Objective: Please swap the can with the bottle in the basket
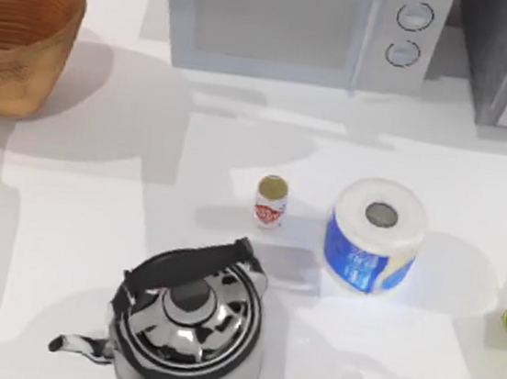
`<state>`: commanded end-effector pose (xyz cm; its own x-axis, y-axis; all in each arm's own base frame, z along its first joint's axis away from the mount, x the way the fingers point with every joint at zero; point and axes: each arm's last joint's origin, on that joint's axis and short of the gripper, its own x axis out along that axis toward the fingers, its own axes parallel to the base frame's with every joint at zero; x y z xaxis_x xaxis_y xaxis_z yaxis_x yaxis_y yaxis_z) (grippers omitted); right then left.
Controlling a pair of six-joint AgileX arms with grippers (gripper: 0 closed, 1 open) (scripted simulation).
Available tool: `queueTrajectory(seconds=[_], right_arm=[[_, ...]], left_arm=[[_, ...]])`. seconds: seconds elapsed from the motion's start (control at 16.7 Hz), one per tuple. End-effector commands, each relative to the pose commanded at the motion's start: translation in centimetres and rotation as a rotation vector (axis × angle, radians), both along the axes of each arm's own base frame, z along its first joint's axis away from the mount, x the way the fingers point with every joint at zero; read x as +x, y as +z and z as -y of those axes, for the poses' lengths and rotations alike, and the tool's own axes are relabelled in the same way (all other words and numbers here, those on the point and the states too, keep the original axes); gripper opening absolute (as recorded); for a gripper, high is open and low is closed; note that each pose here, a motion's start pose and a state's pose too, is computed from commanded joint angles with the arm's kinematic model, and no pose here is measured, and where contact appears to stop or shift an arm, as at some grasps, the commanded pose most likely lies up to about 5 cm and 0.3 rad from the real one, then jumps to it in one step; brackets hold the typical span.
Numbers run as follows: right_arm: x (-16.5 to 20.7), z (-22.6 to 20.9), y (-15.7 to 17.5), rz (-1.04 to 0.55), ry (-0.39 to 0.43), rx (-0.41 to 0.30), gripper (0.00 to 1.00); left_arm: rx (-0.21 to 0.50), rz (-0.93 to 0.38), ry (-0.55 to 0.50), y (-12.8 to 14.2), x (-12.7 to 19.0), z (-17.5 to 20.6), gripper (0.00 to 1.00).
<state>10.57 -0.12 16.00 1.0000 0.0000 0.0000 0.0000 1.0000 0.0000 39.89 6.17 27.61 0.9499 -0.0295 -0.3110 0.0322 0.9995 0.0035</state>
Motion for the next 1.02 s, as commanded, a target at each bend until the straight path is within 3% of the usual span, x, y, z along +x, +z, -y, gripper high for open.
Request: queueTrajectory(seconds=[0.66, 1.02], right_arm=[[0.00, 0.00, 0.00, 0.000, 0.000, 0.000, 1.00], [0.00, 0.00, 0.00, 0.000, 0.000, 0.000, 1.00]], left_arm=[[0.000, 0.000, 0.000, 0.00, 0.00, 0.00, 0.98], [0.000, 0.000, 0.000, 0.00, 0.00, 0.00, 1.00]])
